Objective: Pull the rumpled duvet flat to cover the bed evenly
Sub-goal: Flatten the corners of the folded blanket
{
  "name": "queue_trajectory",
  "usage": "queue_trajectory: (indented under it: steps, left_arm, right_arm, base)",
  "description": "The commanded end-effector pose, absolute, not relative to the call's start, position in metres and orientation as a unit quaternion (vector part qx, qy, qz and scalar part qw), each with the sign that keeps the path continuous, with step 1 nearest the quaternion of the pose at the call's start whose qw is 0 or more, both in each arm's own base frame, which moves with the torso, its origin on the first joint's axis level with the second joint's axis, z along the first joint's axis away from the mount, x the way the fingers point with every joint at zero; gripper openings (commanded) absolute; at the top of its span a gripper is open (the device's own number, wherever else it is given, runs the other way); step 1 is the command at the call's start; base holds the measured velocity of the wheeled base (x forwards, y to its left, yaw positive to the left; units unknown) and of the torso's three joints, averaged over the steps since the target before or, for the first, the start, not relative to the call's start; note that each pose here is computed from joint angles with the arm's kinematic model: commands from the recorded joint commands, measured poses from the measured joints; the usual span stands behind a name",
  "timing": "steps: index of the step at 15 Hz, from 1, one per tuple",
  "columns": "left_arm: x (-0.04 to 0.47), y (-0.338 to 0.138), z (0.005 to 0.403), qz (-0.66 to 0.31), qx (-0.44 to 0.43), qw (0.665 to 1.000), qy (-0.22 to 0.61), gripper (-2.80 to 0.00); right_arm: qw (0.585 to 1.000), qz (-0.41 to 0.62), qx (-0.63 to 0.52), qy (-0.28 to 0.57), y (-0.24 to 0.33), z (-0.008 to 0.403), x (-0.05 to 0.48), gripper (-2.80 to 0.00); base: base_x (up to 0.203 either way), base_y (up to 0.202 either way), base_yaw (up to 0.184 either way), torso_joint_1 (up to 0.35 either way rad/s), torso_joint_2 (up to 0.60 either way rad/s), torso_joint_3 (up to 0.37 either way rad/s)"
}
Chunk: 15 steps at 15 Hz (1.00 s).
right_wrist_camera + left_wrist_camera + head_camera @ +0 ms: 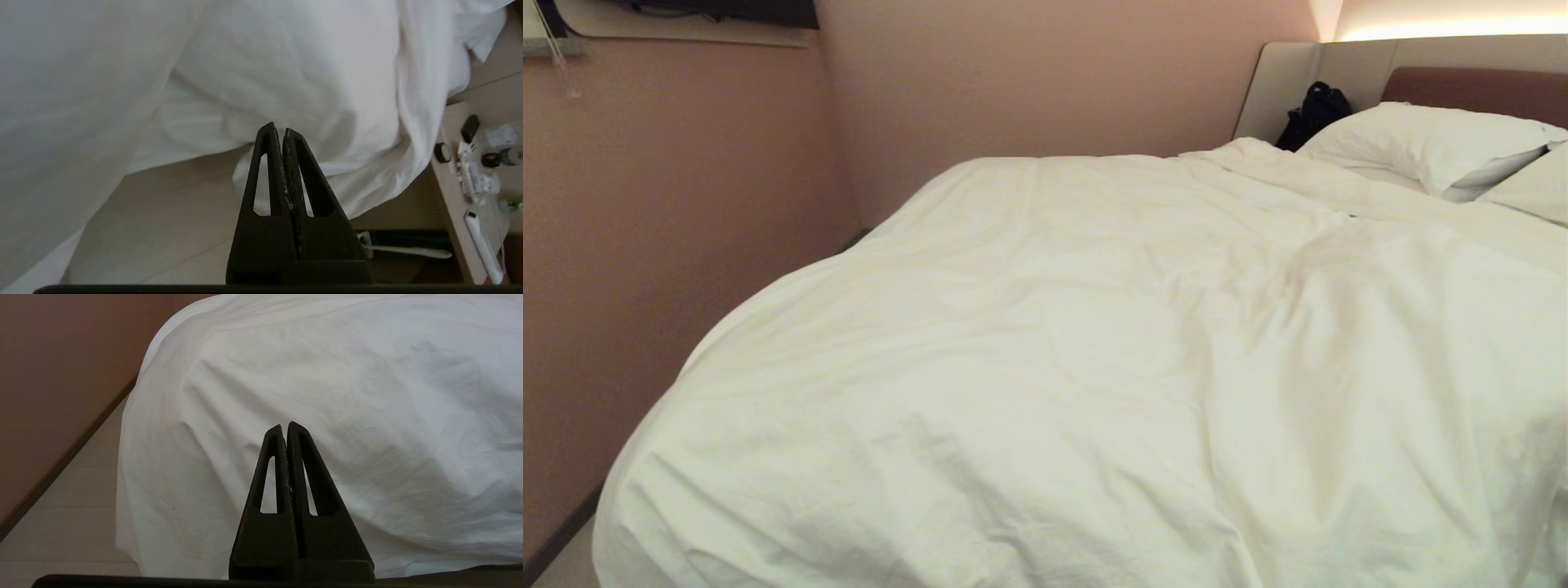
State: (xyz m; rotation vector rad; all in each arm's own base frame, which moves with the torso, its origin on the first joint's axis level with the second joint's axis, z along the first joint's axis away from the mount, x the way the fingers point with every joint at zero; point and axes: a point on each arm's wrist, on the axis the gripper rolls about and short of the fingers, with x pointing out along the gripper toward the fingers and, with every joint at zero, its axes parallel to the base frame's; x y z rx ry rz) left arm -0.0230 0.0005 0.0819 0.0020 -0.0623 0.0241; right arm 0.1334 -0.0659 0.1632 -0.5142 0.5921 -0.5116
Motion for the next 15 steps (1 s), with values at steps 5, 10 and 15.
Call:
queue_trajectory:
  steps: [5, 10, 15]
  left_arm:
    - [-0.023, 0.001, 0.082, 0.012, 0.001, 0.999, -0.031, -2.8]
    - [-0.023, 0.001, 0.082, 0.012, 0.001, 0.999, -0.031, -2.8]
    - [-0.023, 0.001, 0.082, 0.012, 0.001, 0.999, -0.031, -2.8]
  right_arm:
    - [0.885, -0.234, -0.236, 0.326, -0.073, 0.141, 0.148, 0.0]
    - [0.886, -0.237, -0.237, 0.32, -0.087, 0.114, 0.178, 0.0]
    - [0.895, -0.262, -0.258, 0.251, -0.101, 0.092, 0.209, 0.0]
  base:
    - [0.0, 0.0, 0.0, 0.0, 0.0, 0.0]
    - [0.0, 0.0, 0.0, 0.0, 0.0, 0.0]
    - [0.0, 0.0, 0.0, 0.0, 0.0, 0.0]
